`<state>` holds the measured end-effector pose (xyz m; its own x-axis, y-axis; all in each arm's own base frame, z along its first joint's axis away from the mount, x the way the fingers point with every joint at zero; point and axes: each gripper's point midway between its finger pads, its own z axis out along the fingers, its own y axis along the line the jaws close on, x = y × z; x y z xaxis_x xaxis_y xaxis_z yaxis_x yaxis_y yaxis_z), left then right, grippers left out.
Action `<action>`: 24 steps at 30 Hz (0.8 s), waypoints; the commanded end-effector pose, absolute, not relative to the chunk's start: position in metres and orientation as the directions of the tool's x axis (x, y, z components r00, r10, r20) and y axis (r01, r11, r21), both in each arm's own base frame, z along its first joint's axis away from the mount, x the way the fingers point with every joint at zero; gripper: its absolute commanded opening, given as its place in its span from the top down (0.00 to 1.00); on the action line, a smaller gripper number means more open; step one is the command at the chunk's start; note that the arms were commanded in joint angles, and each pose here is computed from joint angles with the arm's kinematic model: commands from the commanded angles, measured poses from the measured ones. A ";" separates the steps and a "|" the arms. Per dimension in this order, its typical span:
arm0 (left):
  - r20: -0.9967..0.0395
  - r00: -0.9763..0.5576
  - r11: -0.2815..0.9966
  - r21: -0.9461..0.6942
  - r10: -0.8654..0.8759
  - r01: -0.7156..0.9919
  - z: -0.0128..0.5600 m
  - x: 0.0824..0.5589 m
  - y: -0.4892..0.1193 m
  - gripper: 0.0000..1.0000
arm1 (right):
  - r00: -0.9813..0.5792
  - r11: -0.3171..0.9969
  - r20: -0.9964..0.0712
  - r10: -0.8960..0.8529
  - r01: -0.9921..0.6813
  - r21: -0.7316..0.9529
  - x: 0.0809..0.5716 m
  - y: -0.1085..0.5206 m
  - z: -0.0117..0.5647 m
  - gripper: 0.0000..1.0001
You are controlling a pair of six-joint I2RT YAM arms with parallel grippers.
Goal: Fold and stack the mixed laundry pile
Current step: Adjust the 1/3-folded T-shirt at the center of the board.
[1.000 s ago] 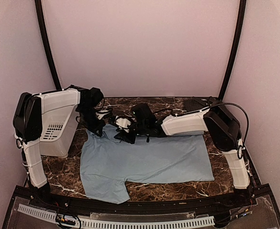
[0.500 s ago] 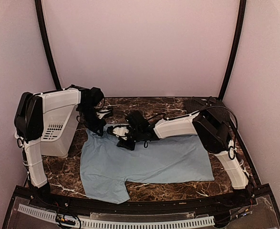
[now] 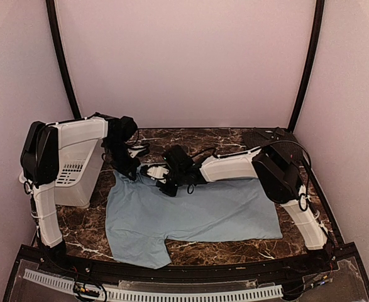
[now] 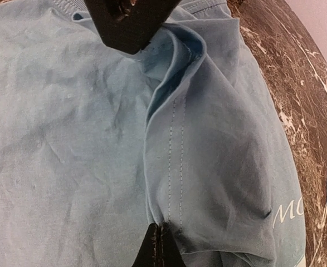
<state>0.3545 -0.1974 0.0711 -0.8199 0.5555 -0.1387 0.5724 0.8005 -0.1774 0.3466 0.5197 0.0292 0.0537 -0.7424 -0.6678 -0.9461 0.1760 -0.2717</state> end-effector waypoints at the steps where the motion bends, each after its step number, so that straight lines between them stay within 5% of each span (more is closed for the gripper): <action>1: -0.153 -0.827 0.809 -0.173 0.541 0.561 0.079 0.359 -0.196 1.00 | 0.084 0.179 -0.684 -0.724 -0.935 -0.305 0.340 0.526 0.052 1.00; 8: -0.152 -0.829 0.817 -0.149 0.537 0.557 0.086 0.353 -0.189 1.00 | 0.114 0.208 -0.749 -0.653 -0.924 -0.322 0.332 0.525 0.102 1.00; 24: -0.077 -0.842 0.825 -0.172 0.534 0.539 0.078 0.309 -0.179 1.00 | 0.069 0.174 -0.780 -0.622 -0.959 -0.223 0.297 0.512 0.108 1.00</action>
